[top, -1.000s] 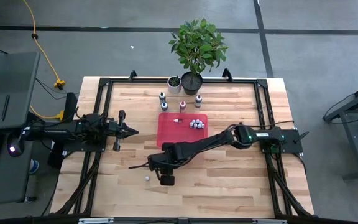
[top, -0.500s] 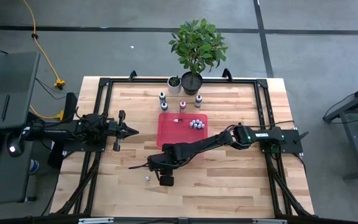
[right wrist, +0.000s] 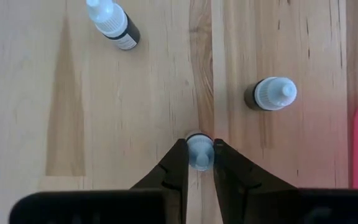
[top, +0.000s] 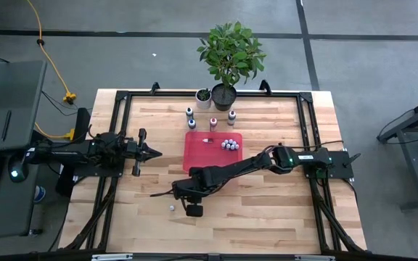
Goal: Pick & Place food coloring
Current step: Put the small red food coloring bottle into the pink container
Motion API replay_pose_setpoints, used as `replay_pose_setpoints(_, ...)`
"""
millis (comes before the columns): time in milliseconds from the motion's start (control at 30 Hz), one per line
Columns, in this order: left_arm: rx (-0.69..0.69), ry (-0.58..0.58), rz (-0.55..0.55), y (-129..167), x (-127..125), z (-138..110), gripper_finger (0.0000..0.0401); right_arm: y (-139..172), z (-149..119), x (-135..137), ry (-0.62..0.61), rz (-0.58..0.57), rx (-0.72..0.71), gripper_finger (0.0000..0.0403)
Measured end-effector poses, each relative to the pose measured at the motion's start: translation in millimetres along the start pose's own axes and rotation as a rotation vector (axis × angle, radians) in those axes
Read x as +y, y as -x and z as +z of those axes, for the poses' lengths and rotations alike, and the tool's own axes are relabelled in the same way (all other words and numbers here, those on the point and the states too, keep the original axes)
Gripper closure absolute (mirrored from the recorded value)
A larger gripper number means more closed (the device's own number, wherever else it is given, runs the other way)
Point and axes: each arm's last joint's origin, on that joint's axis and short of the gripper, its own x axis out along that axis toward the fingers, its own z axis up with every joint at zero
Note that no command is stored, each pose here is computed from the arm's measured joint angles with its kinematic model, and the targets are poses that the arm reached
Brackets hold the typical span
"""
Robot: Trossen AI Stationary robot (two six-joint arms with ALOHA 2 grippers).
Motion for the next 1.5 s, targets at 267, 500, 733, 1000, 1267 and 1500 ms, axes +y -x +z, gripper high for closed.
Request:
replay_pose_setpoints(267, 0.001, 0.000, 0.000, 0.0, 0.0, -0.1, 0.0401, 15.6, 6.2, 2.4, -0.046, 0.005, -0.002, 0.0359)
replay_pose_setpoints(500, 0.000, 0.000, 0.000, 0.0, 0.0, -0.1, 0.0401, 53.6, 12.7, 1.9, -0.105, 0.018, -0.033, 0.0359)
replay_pose_setpoints(733, 0.000, 0.000, 0.000, 0.0, 0.0, -0.1, 0.0401, 104.1, 17.0, -11.5, -0.197, -0.009, -0.092, 0.0359)
replay_pose_setpoints(1000, 0.000, 0.000, 0.000, 0.0, 0.0, 0.0, 0.0401, 143.9, 14.3, -54.4, -0.341, -0.151, -0.083, 0.0359)
replay_pose_setpoints(1267, 0.000, 0.000, -0.001, 0.0, 0.0, 0.0, 0.0401, 138.0, 5.9, -106.5, -0.504, -0.308, 0.018, 0.0359)
replay_pose_setpoints(1500, 0.000, 0.000, 0.000, 0.0, 0.0, -0.1, 0.0401, 117.5, 3.3, -120.8, -0.494, -0.318, 0.032, 0.0359)
